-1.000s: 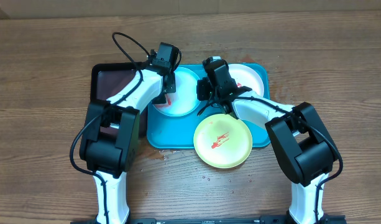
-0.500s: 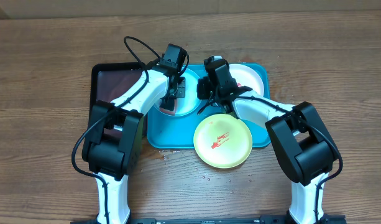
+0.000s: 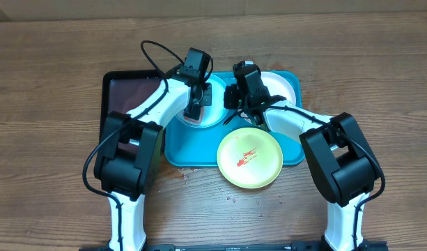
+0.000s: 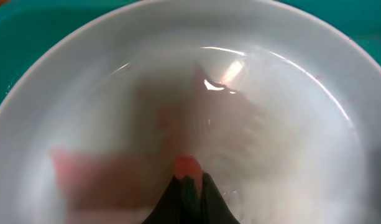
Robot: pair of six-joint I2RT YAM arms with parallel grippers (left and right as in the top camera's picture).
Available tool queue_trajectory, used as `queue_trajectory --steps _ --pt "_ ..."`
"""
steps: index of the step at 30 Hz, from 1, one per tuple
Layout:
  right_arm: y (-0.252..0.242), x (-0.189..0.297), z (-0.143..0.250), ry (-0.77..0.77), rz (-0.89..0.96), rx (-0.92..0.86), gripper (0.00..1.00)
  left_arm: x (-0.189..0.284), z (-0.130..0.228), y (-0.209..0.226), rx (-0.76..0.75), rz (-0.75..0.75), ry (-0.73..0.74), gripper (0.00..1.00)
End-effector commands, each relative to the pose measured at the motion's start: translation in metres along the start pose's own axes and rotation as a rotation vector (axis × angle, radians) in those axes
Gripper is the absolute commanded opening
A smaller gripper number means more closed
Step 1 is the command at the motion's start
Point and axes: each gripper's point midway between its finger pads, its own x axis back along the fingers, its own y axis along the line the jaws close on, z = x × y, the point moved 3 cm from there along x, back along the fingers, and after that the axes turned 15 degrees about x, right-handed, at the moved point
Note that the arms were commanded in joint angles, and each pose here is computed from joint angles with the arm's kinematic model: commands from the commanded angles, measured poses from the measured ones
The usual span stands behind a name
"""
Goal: Clean dirty plates on tray and stack at the side
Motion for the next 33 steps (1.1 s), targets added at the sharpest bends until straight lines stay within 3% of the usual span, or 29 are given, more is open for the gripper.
queue_trajectory --steps 1,9,15,21,27,33 --pt "0.005 0.004 -0.02 -0.053 -0.02 -0.014 0.04 -0.043 0.043 0.009 -0.036 -0.042 0.147 0.04" --pt "0.005 0.004 -0.019 -0.049 -0.019 -0.015 0.04 -0.041 0.021 0.053 -0.076 -0.346 -0.011 0.04" --pt "0.005 0.004 -0.019 -0.049 -0.019 -0.014 0.04 -0.032 -0.005 0.063 -0.078 -0.436 -0.117 0.04" --pt "0.005 0.004 -0.019 -0.049 -0.019 -0.014 0.04 -0.032 -0.009 0.058 -0.059 -0.369 -0.082 0.04" --pt "0.005 0.004 -0.019 -0.049 -0.018 -0.014 0.04 -0.026 0.005 0.017 -0.125 -0.18 0.05 0.04" --pt "0.005 0.004 -0.019 -0.049 -0.018 -0.014 0.04 -0.011 0.013 -0.012 -0.158 -0.093 0.12 0.04"
